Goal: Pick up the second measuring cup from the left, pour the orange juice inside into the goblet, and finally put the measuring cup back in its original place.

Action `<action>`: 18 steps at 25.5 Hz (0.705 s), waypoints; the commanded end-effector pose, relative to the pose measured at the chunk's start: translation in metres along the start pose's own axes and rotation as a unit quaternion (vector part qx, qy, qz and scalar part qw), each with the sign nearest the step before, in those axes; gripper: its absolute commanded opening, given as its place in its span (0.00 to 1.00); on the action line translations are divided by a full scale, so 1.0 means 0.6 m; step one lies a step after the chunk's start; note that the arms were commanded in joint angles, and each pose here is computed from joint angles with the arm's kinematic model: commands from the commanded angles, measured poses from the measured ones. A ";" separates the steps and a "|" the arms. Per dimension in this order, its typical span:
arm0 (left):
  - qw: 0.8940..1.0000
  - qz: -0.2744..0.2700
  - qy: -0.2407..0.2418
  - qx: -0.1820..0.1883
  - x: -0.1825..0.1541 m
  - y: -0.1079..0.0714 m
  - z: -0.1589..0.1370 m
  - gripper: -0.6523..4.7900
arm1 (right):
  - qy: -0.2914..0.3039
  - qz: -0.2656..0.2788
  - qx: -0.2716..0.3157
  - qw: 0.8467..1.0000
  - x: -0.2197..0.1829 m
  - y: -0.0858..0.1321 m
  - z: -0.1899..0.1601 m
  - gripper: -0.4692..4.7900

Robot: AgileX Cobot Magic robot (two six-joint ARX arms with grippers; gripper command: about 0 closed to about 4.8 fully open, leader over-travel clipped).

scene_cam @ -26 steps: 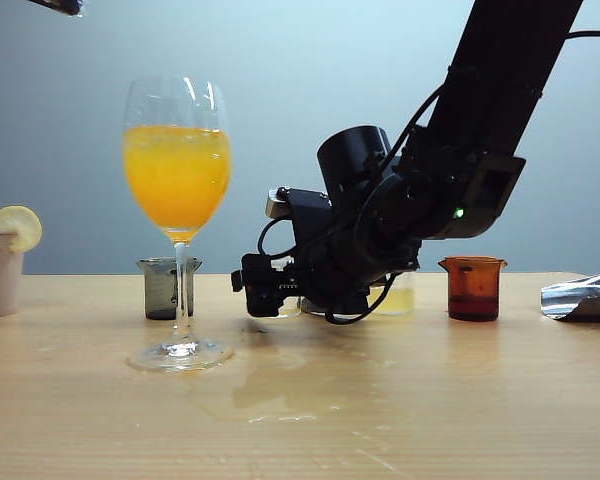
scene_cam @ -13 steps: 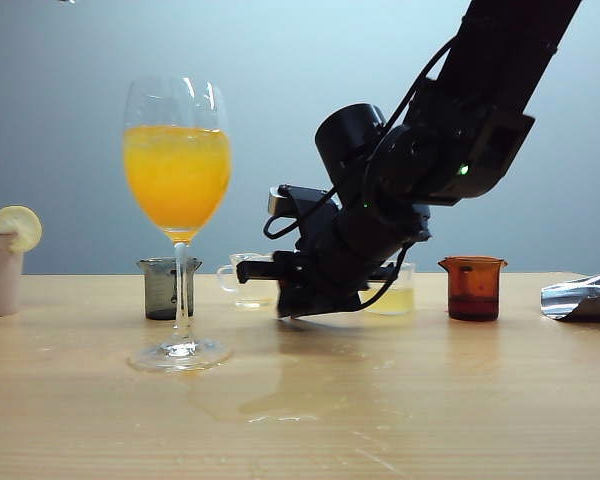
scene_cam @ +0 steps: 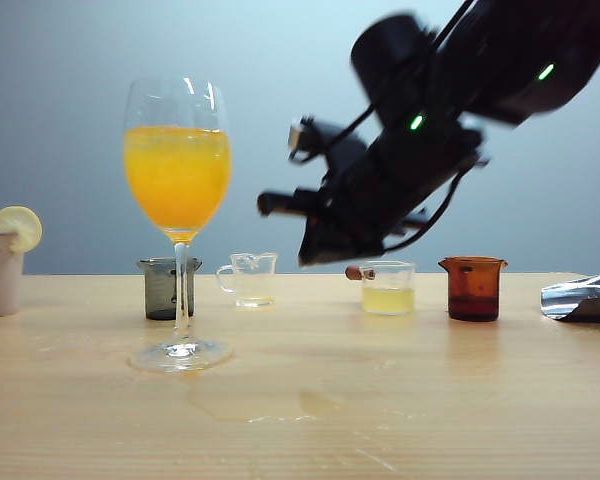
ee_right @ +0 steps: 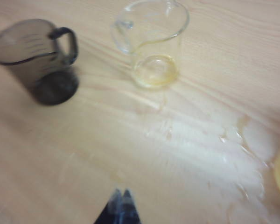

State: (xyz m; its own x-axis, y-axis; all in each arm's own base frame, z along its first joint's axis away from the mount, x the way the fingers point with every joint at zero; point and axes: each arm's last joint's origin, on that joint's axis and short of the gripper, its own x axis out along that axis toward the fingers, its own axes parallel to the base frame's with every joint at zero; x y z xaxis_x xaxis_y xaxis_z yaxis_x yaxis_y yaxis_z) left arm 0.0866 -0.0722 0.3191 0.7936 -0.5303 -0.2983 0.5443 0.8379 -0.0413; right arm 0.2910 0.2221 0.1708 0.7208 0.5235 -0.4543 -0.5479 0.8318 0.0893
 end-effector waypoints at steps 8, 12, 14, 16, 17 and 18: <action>0.995 -0.053 -0.081 -0.029 -0.070 0.006 -0.006 0.11 | -0.006 0.061 -0.017 0.998 -0.181 0.013 0.051 0.09; 0.992 -0.081 -0.097 -0.030 -0.083 0.007 -0.032 0.11 | -0.028 0.063 -0.051 0.996 -0.257 0.011 0.058 0.09; 0.989 -0.100 -0.105 -0.028 -0.086 0.007 -0.046 0.11 | -0.044 0.064 -0.053 0.996 -0.292 0.009 0.053 0.09; 0.987 -0.106 -0.117 -0.028 -0.087 0.008 -0.063 0.11 | -0.056 0.064 -0.053 0.995 -0.322 0.007 0.045 0.09; 0.986 -0.108 -0.126 -0.028 -0.086 0.008 -0.072 0.11 | -0.061 0.061 -0.052 0.995 -0.339 0.005 0.039 0.09; 0.985 -0.108 -0.133 -0.028 -0.086 0.009 -0.079 0.11 | -0.065 0.060 -0.052 0.995 -0.353 0.003 0.033 0.09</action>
State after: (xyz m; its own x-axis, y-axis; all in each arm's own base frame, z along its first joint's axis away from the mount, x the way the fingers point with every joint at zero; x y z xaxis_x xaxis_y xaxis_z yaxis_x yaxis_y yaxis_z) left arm 0.0367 -0.0346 0.2911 0.7129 -0.6991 -0.0550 0.6890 0.7129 -0.1307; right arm 0.1537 0.1236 0.2852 0.6915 0.6477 -0.3198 -0.6719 0.7393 0.0445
